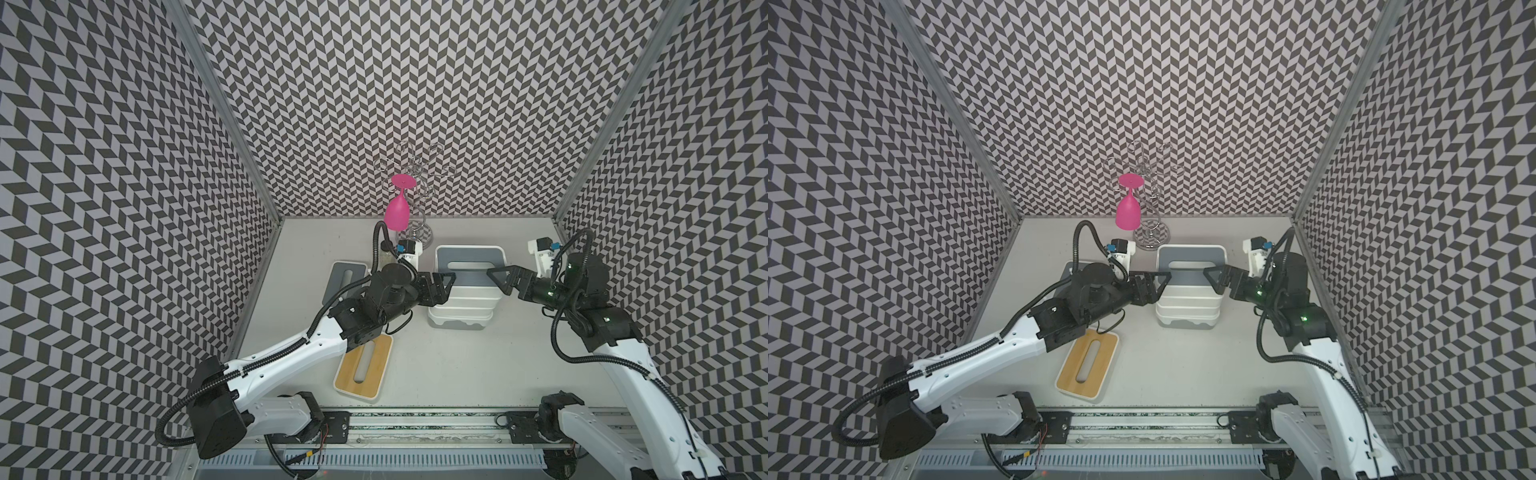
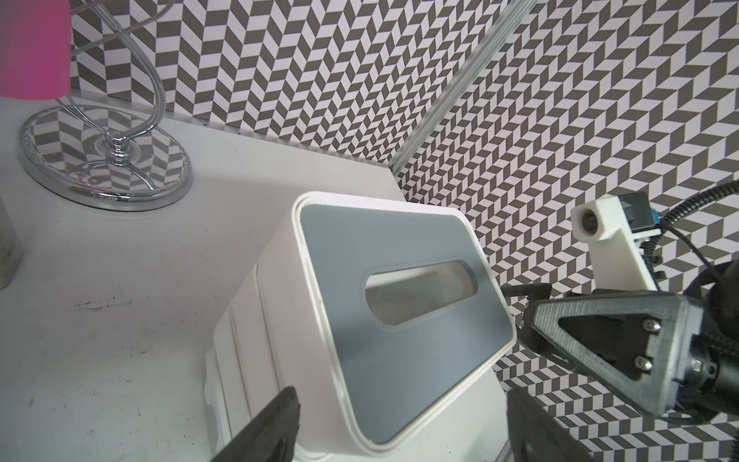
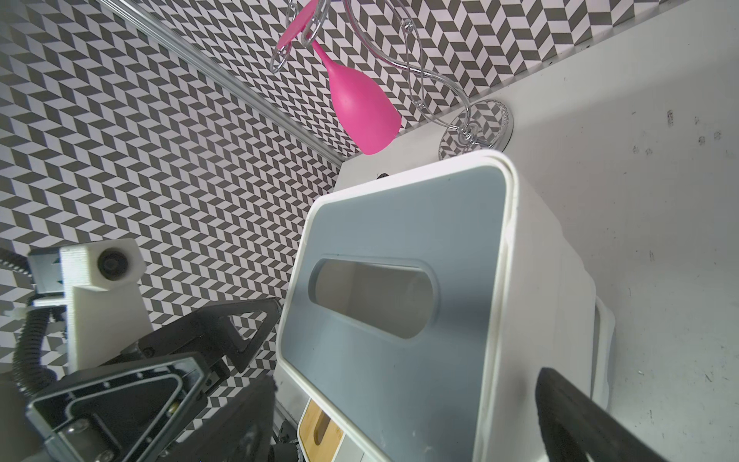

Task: Stack the tissue boxes
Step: Place the tissue box at the tissue box, then pick up the tissue box from the center of the board.

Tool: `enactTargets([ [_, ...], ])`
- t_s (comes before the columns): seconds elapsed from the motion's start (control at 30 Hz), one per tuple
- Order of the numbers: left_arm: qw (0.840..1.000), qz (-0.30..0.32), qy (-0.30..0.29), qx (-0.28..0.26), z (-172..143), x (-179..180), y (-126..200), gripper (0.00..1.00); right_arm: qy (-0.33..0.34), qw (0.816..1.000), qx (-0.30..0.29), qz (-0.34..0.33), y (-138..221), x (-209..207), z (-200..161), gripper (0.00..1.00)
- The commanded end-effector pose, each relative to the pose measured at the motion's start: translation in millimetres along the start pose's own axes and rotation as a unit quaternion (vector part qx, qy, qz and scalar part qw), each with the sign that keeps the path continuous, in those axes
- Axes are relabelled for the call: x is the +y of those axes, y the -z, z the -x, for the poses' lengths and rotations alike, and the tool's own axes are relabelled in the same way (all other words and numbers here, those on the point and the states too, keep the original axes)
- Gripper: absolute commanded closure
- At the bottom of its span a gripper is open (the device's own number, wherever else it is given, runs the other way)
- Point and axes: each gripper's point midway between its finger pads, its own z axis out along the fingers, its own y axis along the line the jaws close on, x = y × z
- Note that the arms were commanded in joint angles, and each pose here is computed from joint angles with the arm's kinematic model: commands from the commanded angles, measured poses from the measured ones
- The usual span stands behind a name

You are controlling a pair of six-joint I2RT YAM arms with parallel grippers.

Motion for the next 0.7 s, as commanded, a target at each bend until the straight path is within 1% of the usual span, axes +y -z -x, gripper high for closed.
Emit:
enactTargets([
  [0.0,1.000,0.025,-0.012,-0.015,8,11,10,0.18,0.032,0.999,-0.039,0.006,14,17,20,0.01],
  [0.17,0.998,0.060,-0.023,-0.028,16,31,24,0.18,0.043,0.996,-0.071,0.015,26,31,34,0.01],
  [0.3,0.994,0.108,-0.024,-0.026,18,63,34,0.17,0.054,0.994,-0.086,0.039,33,50,46,0.01],
  [0.4,0.991,0.131,-0.020,-0.029,20,85,43,0.16,0.052,0.992,-0.099,0.052,35,62,55,0.01],
  [0.57,0.981,0.188,-0.016,-0.033,28,131,53,0.15,0.065,0.985,-0.110,0.116,36,103,65,0.01],
  [0.67,0.974,0.225,-0.006,-0.032,33,164,57,0.14,0.069,0.981,-0.100,0.149,27,127,62,0.01],
])
